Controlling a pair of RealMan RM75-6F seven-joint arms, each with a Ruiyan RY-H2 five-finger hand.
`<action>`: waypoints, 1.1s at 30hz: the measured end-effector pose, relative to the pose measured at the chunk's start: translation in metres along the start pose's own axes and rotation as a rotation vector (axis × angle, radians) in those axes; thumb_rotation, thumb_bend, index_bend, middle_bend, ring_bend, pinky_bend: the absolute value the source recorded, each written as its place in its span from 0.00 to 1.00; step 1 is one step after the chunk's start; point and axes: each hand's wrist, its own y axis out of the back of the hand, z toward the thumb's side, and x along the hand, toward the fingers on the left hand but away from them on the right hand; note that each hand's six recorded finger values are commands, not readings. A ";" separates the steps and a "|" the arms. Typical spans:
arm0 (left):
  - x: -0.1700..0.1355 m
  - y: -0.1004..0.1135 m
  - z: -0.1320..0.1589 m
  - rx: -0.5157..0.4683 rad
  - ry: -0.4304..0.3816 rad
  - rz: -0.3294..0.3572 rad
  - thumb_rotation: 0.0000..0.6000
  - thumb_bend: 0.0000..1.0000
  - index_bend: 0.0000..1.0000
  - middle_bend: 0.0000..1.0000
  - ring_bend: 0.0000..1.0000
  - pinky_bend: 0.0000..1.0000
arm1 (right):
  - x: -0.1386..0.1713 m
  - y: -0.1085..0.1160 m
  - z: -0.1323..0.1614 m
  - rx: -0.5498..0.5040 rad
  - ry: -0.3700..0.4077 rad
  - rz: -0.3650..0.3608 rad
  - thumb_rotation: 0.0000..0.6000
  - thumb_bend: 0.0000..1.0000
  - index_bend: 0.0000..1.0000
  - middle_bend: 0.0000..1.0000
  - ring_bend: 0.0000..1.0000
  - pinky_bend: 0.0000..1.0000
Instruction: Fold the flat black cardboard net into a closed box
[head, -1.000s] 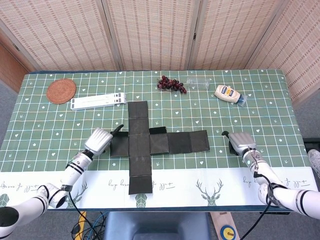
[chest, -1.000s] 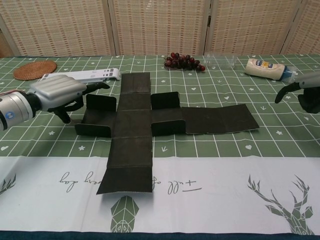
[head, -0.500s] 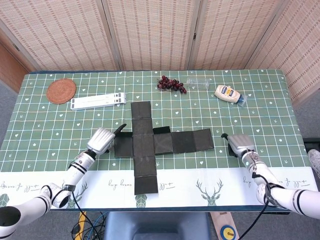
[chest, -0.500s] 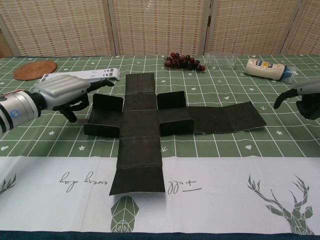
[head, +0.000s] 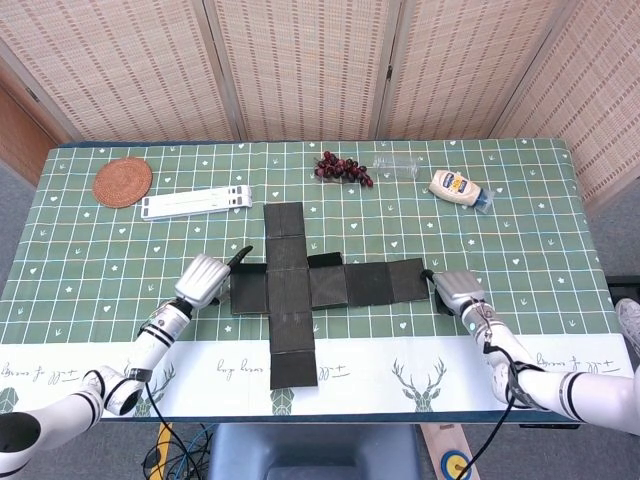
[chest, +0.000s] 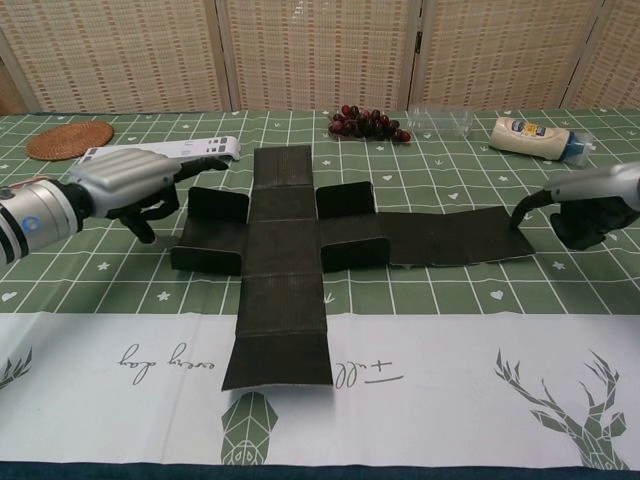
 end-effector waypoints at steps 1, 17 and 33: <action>0.000 0.000 0.000 0.001 0.000 -0.001 1.00 0.25 0.00 0.89 0.92 1.00 | 0.001 0.000 -0.002 0.001 -0.004 0.001 1.00 1.00 0.13 0.90 1.00 0.99; 0.001 0.000 0.004 0.001 0.000 -0.005 1.00 0.25 0.00 0.89 0.92 1.00 | 0.002 -0.012 -0.015 -0.013 -0.023 0.011 1.00 1.00 0.13 0.90 1.00 0.99; 0.004 0.004 0.015 -0.030 -0.025 0.006 1.00 0.25 0.00 0.89 0.92 1.00 | -0.001 -0.007 0.018 -0.040 0.078 -0.043 1.00 1.00 0.12 0.90 1.00 0.99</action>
